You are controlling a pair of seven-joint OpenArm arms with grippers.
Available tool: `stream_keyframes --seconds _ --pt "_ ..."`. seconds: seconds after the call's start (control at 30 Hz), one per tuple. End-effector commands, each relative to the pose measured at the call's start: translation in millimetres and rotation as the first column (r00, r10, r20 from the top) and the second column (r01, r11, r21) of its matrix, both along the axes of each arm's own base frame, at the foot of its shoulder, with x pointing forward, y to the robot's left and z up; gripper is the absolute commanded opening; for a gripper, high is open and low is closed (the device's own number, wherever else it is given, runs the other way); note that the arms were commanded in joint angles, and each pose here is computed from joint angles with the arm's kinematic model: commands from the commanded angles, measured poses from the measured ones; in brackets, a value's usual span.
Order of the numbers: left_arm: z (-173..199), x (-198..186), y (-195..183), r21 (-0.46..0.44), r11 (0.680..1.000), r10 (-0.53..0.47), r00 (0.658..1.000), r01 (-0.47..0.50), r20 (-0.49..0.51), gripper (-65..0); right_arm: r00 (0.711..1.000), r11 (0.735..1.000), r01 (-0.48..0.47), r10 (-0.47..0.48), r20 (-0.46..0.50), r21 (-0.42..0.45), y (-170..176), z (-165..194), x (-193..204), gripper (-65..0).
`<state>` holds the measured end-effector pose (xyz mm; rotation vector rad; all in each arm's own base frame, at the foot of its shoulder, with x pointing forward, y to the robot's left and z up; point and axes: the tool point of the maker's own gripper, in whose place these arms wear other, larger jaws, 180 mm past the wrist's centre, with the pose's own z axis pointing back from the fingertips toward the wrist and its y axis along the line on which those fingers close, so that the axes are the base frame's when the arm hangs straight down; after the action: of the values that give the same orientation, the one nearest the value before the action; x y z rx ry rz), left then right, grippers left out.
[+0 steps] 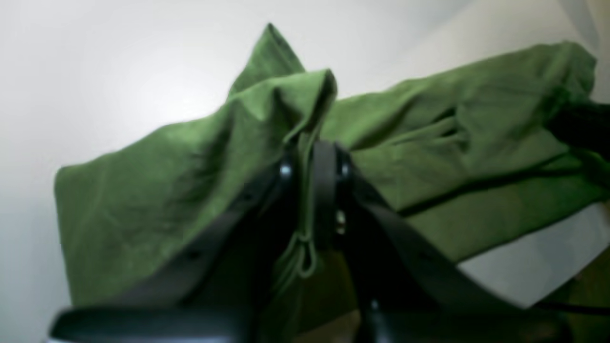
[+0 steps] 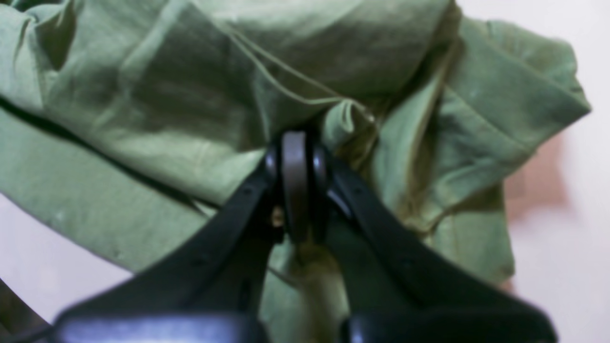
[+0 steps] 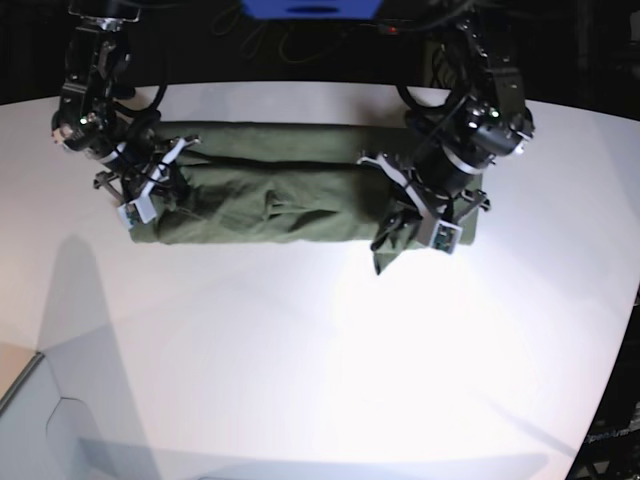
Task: Layout the t-shirt on the table in an organized manner, then fold the t-shirt properly
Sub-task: 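Grasp the shirt end with the left gripper and fold it toward the right gripper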
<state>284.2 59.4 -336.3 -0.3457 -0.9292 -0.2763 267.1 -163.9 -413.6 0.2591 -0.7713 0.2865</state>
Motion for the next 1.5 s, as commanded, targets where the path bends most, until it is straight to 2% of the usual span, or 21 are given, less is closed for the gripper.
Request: stream_keyframes --seconds 0.0,0.1,0.2,0.27,0.57,0.83,1.03,1.33,1.4,1.47 --pt "15.9 7.0 -9.4 -0.030 0.999 -0.012 0.998 0.014 0.063 -64.9 0.999 1.000 0.001 -0.001 0.048 0.006 -1.9 11.9 9.4 -65.0" --pt "16.8 5.8 -32.1 -0.033 0.998 -0.057 0.996 0.060 0.070 -64.9 0.999 1.000 0.001 -0.001 0.047 0.006 -1.9 11.4 8.8 -65.0" --pt "-3.2 2.1 -48.1 -0.003 0.996 -0.088 0.996 0.088 0.015 -64.9 0.999 1.000 0.001 -0.001 0.044 0.005 -1.9 10.8 8.0 -65.0" --pt "-13.7 0.6 -46.8 0.019 0.996 -0.088 0.996 0.089 -0.011 -64.9 0.999 1.000 0.001 -0.001 0.044 0.005 -1.9 10.8 8.0 -65.0" --pt "-17.3 10.9 -54.0 -0.020 0.996 -0.087 0.996 0.088 0.026 -64.9 0.999 1.000 -0.001 0.001 0.037 0.005 -1.4 9.1 5.5 -65.0" --pt "-5.3 12.2 -86.0 -0.030 0.984 -0.175 0.982 0.177 0.066 -64.9 0.999 1.000 -0.001 0.001 0.037 0.005 -1.4 9.1 5.5 -65.0" --pt "-24.5 7.7 -89.5 -0.037 0.982 -0.186 0.982 0.187 0.011 -64.9 0.999 1.000 -0.001 0.001 0.036 0.005 -1.4 8.6 4.9 -65.0" --pt "-28.8 11.1 -90.7 -0.031 0.981 -0.192 0.981 0.192 0.001 -64.6 0.999 1.000 -0.001 0.001 0.043 0.004 -1.3 10.8 7.1 -65.0" --pt "-28.8 11.1 -90.7 -0.031 0.981 -0.192 0.981 0.192 0.001 -60.5 0.999 1.000 -0.001 0.001 0.045 0.004 -1.3 11.3 7.8 -65.0" --pt "-29.9 9.9 -90.7 -0.031 0.981 -0.192 0.981 0.192 -0.003 -51.3 0.999 1.000 -0.002 0.001 0.048 0.004 -1.3 12.1 8.6 -65.0"
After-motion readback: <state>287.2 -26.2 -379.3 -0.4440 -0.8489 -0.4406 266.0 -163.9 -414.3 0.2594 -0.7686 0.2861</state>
